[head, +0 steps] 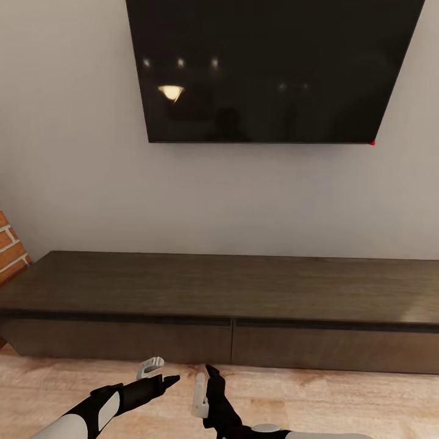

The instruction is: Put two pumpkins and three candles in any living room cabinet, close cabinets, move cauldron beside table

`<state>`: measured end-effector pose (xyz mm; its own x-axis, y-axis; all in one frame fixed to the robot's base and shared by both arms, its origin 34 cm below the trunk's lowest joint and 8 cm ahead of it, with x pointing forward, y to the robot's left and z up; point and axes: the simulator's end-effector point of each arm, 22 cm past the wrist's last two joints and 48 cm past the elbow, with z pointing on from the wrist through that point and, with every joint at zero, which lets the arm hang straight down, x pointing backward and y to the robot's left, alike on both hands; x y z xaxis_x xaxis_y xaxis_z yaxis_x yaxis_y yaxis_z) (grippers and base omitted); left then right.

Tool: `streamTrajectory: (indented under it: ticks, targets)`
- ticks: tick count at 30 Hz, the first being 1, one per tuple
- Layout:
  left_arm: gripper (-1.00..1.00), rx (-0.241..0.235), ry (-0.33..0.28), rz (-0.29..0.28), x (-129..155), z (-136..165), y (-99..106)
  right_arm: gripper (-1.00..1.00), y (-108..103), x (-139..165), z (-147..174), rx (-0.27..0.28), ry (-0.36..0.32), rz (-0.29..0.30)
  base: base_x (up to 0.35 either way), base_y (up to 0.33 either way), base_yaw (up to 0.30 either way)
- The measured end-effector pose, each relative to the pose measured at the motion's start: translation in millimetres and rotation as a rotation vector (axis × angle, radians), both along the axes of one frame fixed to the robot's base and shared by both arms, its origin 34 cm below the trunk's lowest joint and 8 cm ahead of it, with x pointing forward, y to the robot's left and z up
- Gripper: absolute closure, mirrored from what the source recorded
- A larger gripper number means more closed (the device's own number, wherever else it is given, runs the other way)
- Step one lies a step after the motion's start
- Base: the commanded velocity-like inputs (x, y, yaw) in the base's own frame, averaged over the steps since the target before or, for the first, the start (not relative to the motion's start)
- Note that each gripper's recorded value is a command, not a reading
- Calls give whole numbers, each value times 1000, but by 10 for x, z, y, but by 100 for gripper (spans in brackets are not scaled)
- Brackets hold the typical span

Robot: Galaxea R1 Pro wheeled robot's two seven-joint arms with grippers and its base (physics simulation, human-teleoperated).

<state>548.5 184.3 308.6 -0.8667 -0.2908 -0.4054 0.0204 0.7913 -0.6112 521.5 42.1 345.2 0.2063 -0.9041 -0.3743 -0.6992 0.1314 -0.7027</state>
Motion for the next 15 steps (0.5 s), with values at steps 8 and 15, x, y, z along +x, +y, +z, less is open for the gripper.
streamTrajectory:
  ticks: [8, 15]
  targets:
    - [-100, 0, 0, 0, 1, 1, 0, -100, -216, 180, 20, -27, -58, -52, 0, 0, 0]
    - [-100, 0, 0, 0, 0, 0, 0, -100, -442, 410, 158, -41, -170, -116, 0, 0, 0]
